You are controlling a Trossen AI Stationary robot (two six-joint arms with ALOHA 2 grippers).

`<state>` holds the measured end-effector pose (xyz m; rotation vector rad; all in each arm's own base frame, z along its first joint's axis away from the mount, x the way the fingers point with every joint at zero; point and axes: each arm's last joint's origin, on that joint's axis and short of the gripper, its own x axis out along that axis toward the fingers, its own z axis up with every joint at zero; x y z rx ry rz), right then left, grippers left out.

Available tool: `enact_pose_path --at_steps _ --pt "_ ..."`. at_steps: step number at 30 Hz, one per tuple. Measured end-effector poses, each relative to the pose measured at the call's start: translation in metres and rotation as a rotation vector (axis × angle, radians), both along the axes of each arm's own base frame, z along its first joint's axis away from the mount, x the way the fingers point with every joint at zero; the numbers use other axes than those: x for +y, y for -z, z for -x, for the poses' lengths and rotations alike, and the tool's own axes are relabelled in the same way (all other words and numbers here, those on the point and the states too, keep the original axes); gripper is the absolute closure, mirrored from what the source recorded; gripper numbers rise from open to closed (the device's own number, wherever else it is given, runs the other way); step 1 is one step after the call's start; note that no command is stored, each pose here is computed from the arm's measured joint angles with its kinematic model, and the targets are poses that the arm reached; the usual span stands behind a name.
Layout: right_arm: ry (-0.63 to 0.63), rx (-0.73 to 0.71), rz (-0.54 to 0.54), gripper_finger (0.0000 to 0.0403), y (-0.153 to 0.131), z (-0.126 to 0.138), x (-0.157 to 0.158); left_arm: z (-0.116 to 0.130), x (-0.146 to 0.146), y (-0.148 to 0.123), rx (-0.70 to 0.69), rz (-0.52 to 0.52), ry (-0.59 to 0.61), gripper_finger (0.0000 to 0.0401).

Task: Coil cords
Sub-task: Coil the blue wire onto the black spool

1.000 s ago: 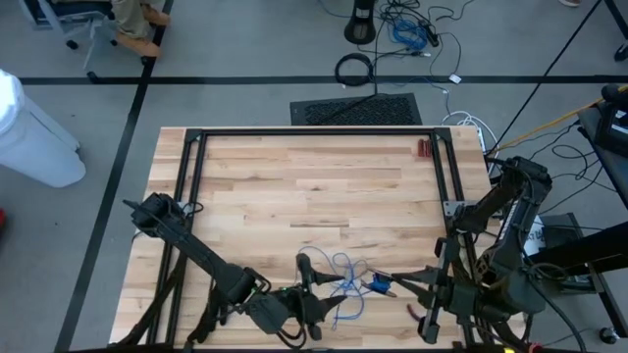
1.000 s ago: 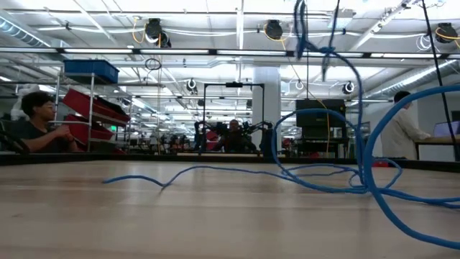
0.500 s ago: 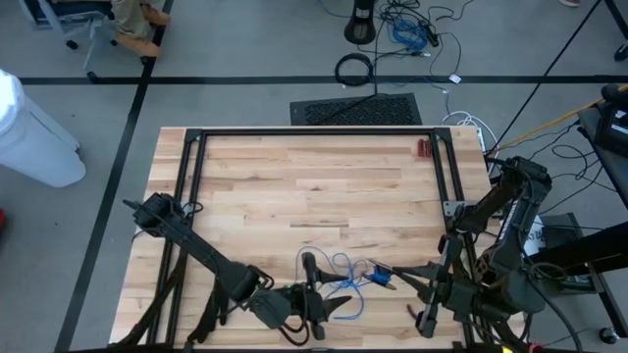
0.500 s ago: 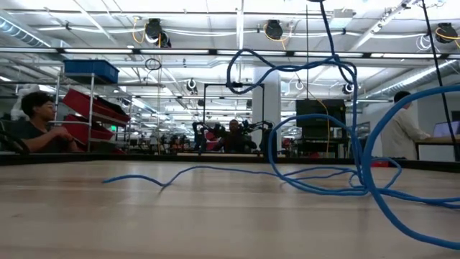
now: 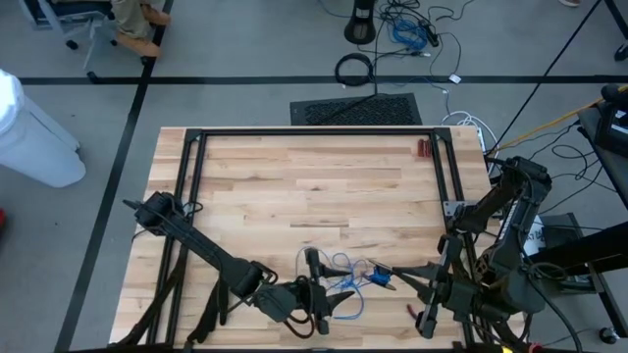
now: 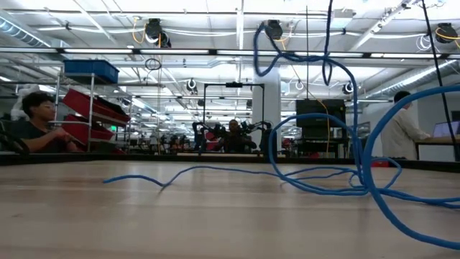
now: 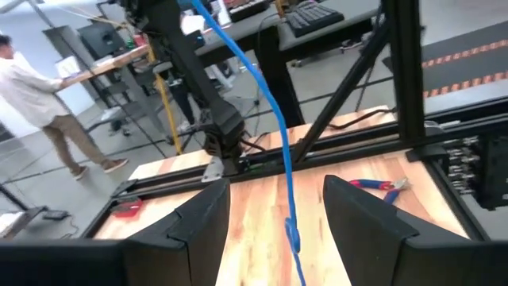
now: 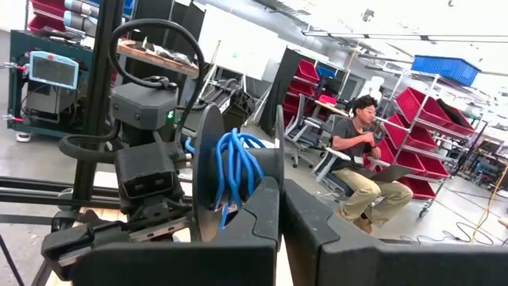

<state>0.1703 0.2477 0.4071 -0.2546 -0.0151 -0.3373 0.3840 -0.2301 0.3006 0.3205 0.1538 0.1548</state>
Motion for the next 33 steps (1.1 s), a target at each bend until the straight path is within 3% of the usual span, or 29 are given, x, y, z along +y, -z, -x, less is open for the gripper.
enact_pose_path --at_steps 22,33 --pt "-0.002 -0.004 -0.005 0.0403 -0.0004 -0.0004 -0.0003 -0.0033 0.0035 0.0009 0.009 0.031 0.048 0.0259" --pt "-0.001 -0.005 -0.007 0.0403 -0.0005 -0.0006 -0.0005 -0.0042 0.0053 0.0008 0.009 0.031 0.043 0.0312"
